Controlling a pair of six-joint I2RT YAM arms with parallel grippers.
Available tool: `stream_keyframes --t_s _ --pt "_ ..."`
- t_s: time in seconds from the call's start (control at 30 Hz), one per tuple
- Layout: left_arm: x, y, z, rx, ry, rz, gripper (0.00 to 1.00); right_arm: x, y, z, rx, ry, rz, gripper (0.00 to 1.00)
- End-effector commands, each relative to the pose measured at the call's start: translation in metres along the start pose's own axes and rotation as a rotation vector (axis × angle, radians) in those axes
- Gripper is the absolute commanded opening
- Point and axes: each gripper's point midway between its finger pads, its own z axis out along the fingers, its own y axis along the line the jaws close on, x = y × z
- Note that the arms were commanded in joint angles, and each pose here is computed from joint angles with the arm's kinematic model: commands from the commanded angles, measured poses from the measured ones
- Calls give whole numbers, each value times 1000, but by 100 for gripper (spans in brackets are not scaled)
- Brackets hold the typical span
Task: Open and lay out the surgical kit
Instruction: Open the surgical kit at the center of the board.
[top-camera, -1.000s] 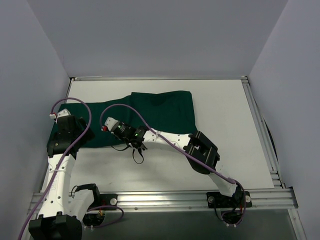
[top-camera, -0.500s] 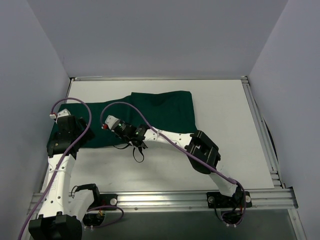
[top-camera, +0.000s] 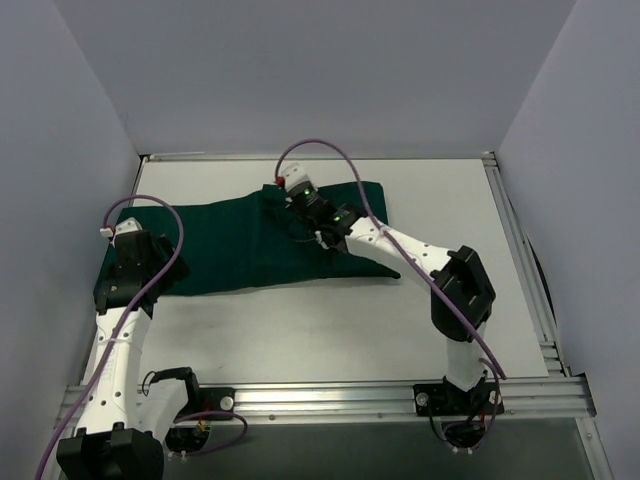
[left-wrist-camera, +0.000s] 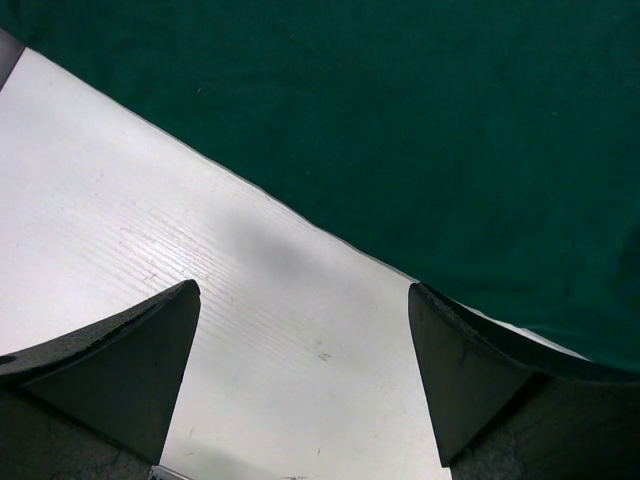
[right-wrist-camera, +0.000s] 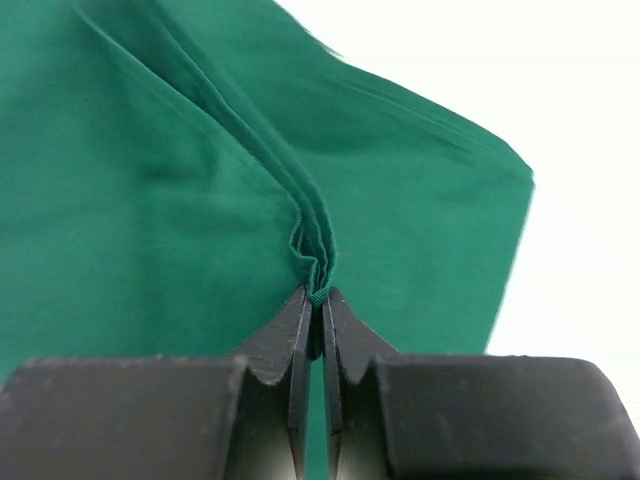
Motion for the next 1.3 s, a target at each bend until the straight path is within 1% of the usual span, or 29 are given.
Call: stream_keyframes --t_s 0.0,0.1,0.13,0.2,0.23,0.3,0.33,0.43,0.47,0.5,0.57,0.6,0.7,0.8,0.93,1.03,1.1,1.13,1.2,1.23,1.27 --pt "-10 -3 1 3 -36 1 94 24 -101 -6 235 52 136 0" --pt "-11 -2 1 -1 -39 -2 94 54 -171 -16 406 102 198 0" --pt "-11 -2 0 -1 -39 -2 94 72 -212 -21 501 134 240 0" --pt "-12 -1 -1 1 -46 -4 94 92 -253 -33 594 152 294 0" --pt "-12 -2 -1 4 -47 -2 94 114 -290 -41 672 184 345 0" --pt "-12 -2 -1 3 -48 -4 94 136 -325 -53 752 212 398 0" --pt "-12 -2 -1 7 -49 -4 94 157 -352 -62 811 244 439 0" --pt "-12 -3 -2 10 -49 -4 94 185 -382 -68 881 263 513 0" --pt "-11 -3 -2 11 -47 -4 94 199 -397 -73 923 280 542 0" --pt "-11 -3 -1 12 -45 -3 94 208 -399 -70 942 300 545 0" --pt "-11 -3 -1 12 -45 -3 94 239 -418 -76 1008 346 581 0" --pt "-10 -3 0 13 -41 -3 94 255 -420 -74 1027 386 582 0" --pt "-9 -4 0 13 -38 -1 94 287 -431 -75 1078 419 642 0" --pt "-9 -2 0 9 -38 -3 94 310 -437 -82 1110 437 687 0" --pt "-9 -3 0 9 -35 -3 94 328 -447 -94 1138 442 764 0" --pt "-8 -2 1 6 -31 -3 94 321 -455 -94 1122 398 812 0" --pt "-8 -2 1 5 -30 -3 94 303 -454 -82 1033 337 830 0" --pt "-8 -2 1 4 -28 -2 94 286 -456 -76 1002 294 831 0" --pt "-9 -3 2 5 -30 -1 94 257 -445 -59 870 240 830 0" --pt "-9 -3 2 4 -28 -1 94 235 -444 -54 831 190 809 0" --pt "-9 -3 2 4 -28 -1 94 204 -424 -41 758 148 758 0"
